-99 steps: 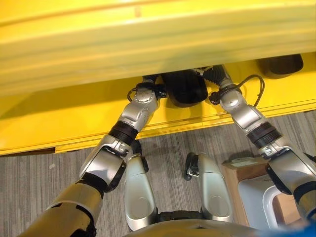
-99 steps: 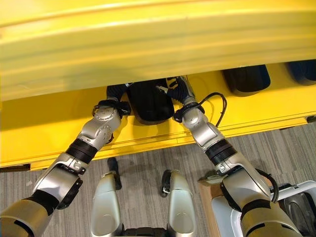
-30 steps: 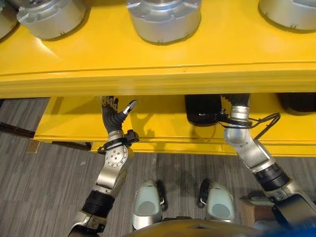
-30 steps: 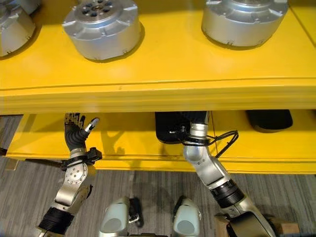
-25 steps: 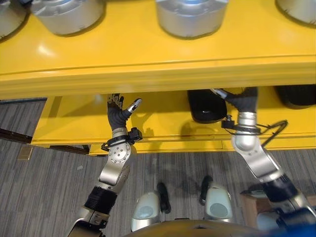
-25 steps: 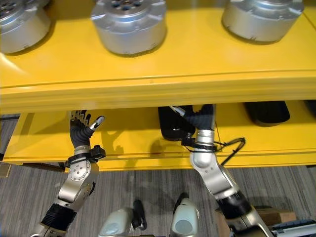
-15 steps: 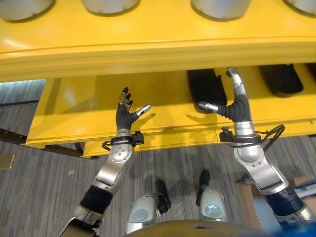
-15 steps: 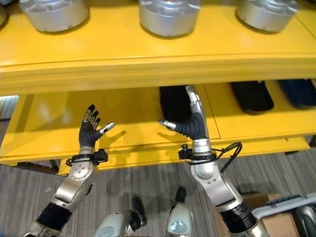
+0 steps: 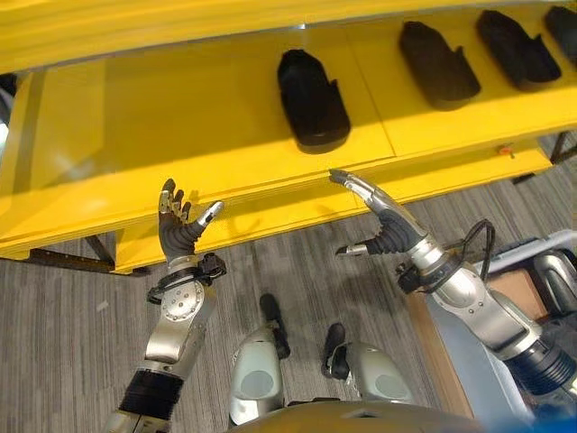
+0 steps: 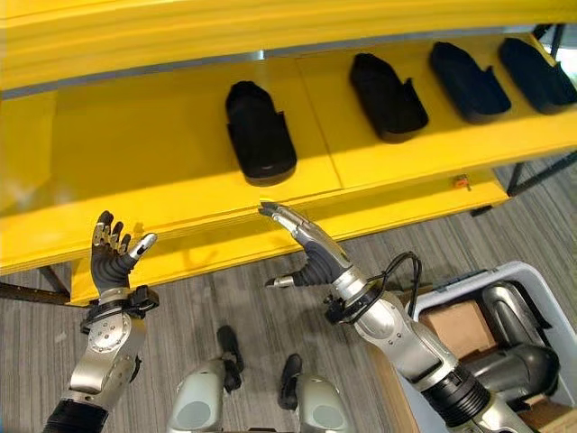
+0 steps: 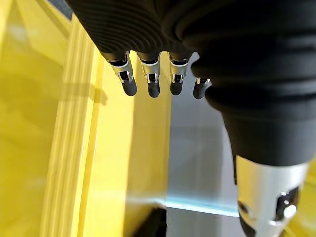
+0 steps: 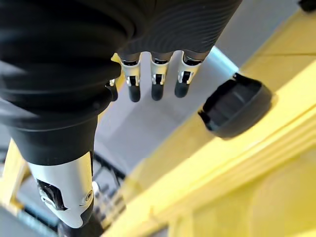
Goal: Move parts from the plastic box to the shelf.
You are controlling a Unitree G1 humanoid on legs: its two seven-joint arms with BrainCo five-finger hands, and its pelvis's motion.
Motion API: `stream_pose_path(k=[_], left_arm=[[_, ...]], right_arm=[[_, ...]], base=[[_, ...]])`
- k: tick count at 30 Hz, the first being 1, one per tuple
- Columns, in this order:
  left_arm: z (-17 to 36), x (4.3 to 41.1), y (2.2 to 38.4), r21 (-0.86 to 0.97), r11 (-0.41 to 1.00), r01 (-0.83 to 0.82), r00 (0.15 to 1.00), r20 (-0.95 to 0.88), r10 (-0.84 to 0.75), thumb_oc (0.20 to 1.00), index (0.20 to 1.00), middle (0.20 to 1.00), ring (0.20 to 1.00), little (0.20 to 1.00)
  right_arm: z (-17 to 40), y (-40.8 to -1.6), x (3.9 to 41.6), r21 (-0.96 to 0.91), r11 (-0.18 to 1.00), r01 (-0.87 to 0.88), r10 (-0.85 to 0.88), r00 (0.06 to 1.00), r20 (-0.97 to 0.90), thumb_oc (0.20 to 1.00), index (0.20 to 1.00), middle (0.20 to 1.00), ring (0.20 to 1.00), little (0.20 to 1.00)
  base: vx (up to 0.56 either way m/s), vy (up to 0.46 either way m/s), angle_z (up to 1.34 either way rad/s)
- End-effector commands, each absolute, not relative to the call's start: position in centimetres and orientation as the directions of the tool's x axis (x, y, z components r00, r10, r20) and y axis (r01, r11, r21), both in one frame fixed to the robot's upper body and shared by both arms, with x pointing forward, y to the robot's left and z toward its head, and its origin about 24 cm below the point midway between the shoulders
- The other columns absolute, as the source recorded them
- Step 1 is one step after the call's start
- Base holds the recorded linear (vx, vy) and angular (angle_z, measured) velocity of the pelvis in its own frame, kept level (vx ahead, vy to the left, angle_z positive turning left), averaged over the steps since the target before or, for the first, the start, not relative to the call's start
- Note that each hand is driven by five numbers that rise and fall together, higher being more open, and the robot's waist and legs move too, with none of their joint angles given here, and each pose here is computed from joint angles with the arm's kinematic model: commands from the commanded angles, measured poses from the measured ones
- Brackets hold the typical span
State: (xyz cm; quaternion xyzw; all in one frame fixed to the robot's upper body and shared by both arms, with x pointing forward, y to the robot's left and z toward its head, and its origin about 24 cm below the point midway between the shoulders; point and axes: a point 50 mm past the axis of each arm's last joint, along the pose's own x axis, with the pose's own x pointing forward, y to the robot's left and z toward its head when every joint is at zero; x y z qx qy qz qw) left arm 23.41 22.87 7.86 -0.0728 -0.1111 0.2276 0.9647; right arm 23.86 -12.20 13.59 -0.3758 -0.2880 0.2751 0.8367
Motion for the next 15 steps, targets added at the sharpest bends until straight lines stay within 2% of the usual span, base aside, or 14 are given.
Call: stream_pose_path(k=[1,9,10,15], left_arm=[[10.9,23.7,23.9,-0.222,0.9,-0.376,0.844,0.318,0.432,1.0,1.0,1.0,1.0,1.0],[11.5,23.8,24.1,-0.149,0.933,-0.326,0.862,0.357,0.358,1.0,1.0,1.0,1.0,1.0],[11.5,23.9,24.0,-0.143,0.939,-0.314,0.869,0.355,0.345,1.0,1.0,1.0,1.0,1.0],[11.9,24.0,23.9,-0.1,0.948,-0.301,0.868,0.383,0.316,1.0,1.0,1.0,1.0,1.0]], right_arm=[[16.8,-11.0,23.3,-0.851,0.5,-0.158,0.763,0.545,0.347,1.0,1.0,1.0,1.0,1.0],[16.5,-12.1,25.3,-0.934,0.358,0.02,0.712,0.642,0.286,1.0,1.0,1.0,1.0,1.0],[16.7,-12.6,26.2,-0.94,0.33,0.086,0.667,0.683,0.297,1.0,1.0,1.0,1.0,1.0],[18.2,-13.3,28.0,-0.934,0.275,0.229,0.606,0.713,0.353,1.0,1.0,1.0,1.0,1.0]], base=[[-0.05,-0.1,0.38],[-0.04,-0.079,0.23],[-0.03,-0.046,0.17],[-0.04,-0.036,0.1]])
